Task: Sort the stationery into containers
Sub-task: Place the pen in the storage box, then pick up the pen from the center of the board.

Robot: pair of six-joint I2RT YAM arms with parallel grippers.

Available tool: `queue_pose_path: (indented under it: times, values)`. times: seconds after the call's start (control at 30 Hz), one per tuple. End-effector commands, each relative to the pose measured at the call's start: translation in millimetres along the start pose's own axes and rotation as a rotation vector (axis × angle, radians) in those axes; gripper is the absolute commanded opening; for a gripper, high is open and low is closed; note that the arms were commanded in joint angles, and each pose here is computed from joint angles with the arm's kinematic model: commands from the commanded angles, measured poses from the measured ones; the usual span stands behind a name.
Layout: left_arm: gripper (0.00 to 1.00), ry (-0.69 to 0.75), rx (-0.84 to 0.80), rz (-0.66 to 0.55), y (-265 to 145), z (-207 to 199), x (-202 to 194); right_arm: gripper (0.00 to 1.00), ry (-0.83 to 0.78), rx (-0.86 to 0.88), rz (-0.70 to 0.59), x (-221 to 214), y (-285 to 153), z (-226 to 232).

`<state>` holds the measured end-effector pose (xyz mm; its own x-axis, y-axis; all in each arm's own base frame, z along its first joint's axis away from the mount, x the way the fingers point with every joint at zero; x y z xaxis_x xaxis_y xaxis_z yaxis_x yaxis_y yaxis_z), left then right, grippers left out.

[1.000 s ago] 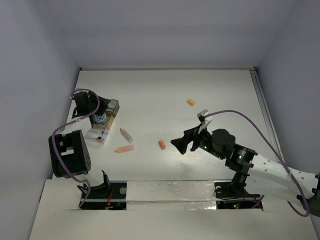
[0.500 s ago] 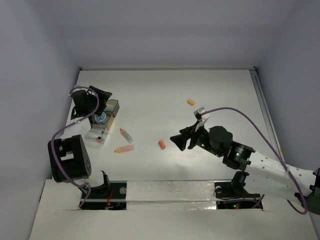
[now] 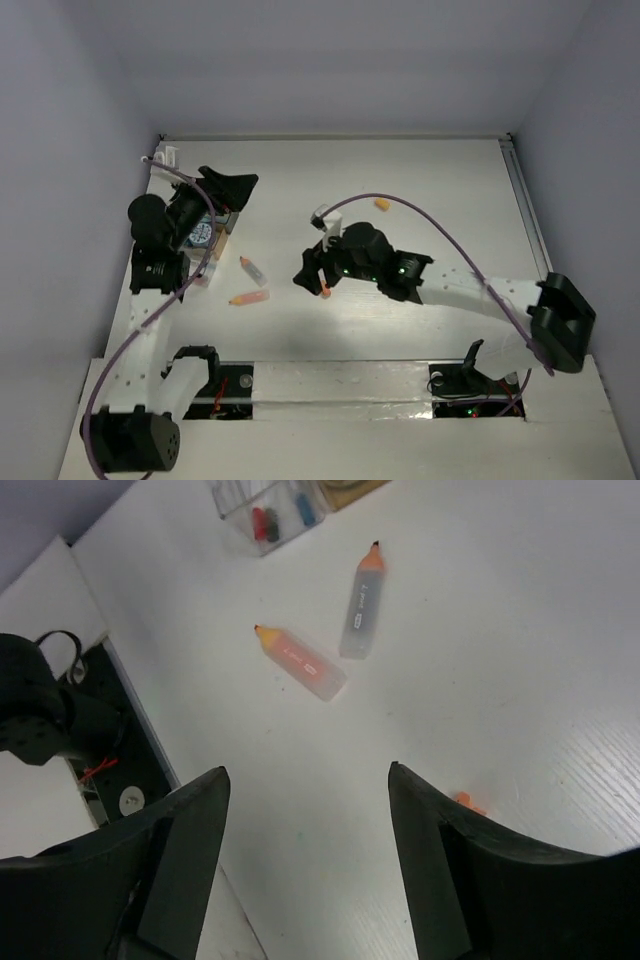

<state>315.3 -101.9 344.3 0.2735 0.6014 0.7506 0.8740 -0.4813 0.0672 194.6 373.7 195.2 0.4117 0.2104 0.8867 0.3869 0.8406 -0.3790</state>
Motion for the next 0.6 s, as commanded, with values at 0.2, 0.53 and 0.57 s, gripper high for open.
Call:
queue_pose_path:
  times: [0.2, 0.53, 0.57]
  values:
    - [0.99, 0.283, -0.172, -0.126, -65.8, -58.2, 2.1, 0.77, -0.059, 0.031, 0.099, 9.7, 102.1, -6.5]
    - [0.99, 0.289, 0.048, -0.091, -64.0, -27.9, -7.2, 0.73, -0.088, -0.075, 0.275, -16.3, 192.4, -38.9]
    - [0.99, 0.295, 0.056, -0.099, -64.6, -29.0, -5.2, 0.73, -0.090, -0.079, 0.261, -7.2, 197.4, -38.4]
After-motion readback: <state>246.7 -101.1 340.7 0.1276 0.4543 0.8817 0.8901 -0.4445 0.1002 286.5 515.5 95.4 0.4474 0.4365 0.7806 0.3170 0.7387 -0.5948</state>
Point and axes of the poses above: each gripper's point midway between its finger pads, its own y axis out along the fingers, its own z axis along the line the jaws close on, x = y × z, the point moved 1 cm from there along -y, back along the fingers, and after that the axes turned 5 degrees about -y, right-handed, at the moved point
